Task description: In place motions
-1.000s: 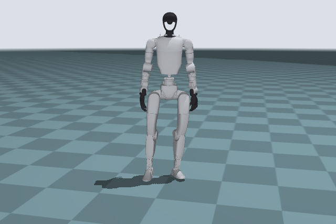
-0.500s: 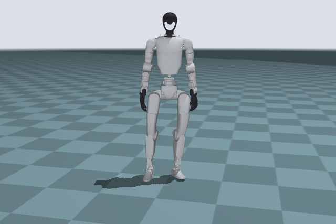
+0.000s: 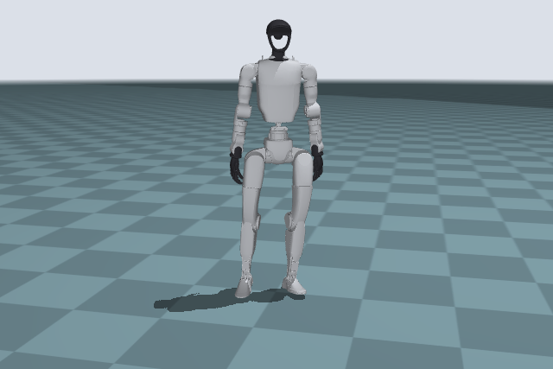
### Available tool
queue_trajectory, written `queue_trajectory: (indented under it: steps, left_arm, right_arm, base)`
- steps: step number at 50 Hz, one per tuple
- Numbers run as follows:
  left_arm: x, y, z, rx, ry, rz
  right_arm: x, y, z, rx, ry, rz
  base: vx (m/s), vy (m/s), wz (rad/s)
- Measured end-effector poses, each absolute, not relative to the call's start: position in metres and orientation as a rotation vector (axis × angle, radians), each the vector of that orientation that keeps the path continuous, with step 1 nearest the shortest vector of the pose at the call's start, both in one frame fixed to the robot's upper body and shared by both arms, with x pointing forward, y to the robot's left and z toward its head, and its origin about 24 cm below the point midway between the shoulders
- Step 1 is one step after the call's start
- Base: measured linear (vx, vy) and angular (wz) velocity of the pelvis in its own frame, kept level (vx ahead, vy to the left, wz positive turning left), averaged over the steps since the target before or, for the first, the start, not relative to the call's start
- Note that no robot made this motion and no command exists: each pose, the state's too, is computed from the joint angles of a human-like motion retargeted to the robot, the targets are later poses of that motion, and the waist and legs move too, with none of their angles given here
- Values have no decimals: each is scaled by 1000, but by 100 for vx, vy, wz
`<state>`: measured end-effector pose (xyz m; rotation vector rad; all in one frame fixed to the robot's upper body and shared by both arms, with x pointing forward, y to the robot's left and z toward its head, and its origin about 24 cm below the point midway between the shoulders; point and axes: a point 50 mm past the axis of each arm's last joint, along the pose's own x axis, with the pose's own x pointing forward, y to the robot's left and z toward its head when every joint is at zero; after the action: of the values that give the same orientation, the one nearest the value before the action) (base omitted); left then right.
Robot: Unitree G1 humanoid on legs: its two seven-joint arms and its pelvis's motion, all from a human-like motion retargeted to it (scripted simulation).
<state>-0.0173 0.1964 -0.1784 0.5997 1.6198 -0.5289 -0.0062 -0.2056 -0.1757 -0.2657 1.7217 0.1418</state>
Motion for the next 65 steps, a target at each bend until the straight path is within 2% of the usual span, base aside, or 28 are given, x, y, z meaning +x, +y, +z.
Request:
queue_trajectory:
  steps: [15,42,65]
  left_arm:
    - [-29,193,-178,484,1672,-424]
    - [-19,194,-179,617,1619,-565]
    - [-22,193,-179,606,1628,-554]
  right_arm:
    - [4,-204,-177,-366,1678,236]
    - [-8,-207,-175,-209,1732,67]
    - [-6,-206,-176,-235,1726,90]
  base:
    - [0,0,0]
    - [1,-3,-23]
    - [0,0,-1]
